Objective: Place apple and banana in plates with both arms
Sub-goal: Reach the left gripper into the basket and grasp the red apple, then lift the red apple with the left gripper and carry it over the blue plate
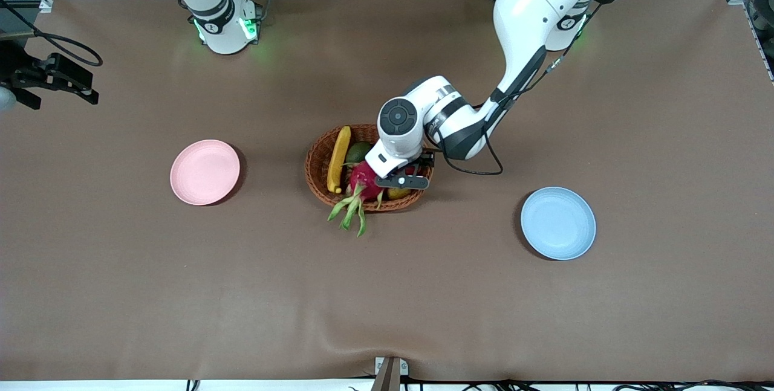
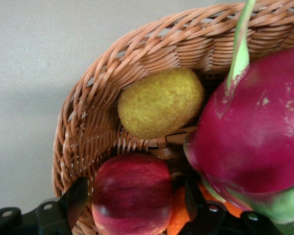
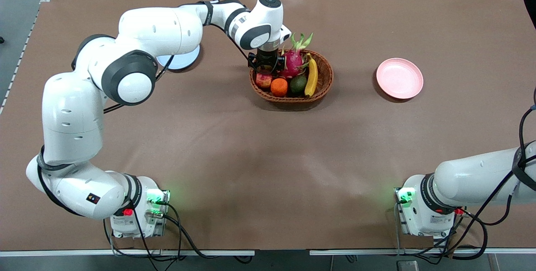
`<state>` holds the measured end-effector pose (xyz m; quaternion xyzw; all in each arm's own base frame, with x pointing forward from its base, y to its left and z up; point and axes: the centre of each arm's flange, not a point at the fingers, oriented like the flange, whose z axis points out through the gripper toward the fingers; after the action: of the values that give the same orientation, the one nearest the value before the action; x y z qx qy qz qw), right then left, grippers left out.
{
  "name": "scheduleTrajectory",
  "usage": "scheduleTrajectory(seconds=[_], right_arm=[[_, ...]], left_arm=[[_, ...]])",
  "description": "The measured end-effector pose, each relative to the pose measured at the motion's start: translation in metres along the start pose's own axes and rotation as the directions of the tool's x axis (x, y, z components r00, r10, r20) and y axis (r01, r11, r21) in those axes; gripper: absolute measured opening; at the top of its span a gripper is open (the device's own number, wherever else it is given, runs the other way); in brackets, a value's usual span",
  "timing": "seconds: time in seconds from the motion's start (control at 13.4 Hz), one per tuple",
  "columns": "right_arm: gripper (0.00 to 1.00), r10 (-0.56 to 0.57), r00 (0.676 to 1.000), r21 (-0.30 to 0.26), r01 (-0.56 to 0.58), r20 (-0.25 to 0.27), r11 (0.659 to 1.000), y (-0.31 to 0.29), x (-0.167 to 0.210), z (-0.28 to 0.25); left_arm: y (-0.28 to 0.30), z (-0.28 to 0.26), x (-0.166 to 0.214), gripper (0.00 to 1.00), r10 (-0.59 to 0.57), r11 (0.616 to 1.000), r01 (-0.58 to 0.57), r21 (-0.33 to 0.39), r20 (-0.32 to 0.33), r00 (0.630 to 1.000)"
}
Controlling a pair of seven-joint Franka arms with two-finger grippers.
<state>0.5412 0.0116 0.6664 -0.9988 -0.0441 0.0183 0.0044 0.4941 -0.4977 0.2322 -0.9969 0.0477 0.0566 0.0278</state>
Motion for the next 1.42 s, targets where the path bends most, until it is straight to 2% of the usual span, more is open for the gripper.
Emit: scheduleTrajectory(seconds=[0.3,0.37,0.45,0.6,1.42], right_arm=[[1.0,0.0,1.0,0.0,0.0,0.0,1.0,0.0,0.0,0.0],[1.0,0.0,1.0,0.0,0.0,0.0,1.0,0.0,0.0,0.0],[1.0,0.0,1.0,0.0,0.0,0.0,1.0,0.0,0.0,0.0],[1.0,0.0,1.0,0.0,0.0,0.0,1.0,0.0,0.0,0.0],[1.0,0.0,1.0,0.0,0.0,0.0,1.0,0.0,0.0,0.0]], left_arm=[[0.0,0.001,-0.001,0.84,0.001,1.0,-0.001,0.001,0.002,1.0],[0.0,0.003,-0.001,0.79,0.001,1.0,-0.001,0.003,0.004,1.0],[0.0,0.004,-0.001,0.79,0.002,1.0,-0.002,0.004,0.006,1.0],[0.0,0.005,-0.001,0.67,0.001,1.0,-0.001,0.004,0.007,1.0],[-0.004,-0.011,0.002,0.67,-0.016,1.0,0.015,0.023,0.011,1.0]])
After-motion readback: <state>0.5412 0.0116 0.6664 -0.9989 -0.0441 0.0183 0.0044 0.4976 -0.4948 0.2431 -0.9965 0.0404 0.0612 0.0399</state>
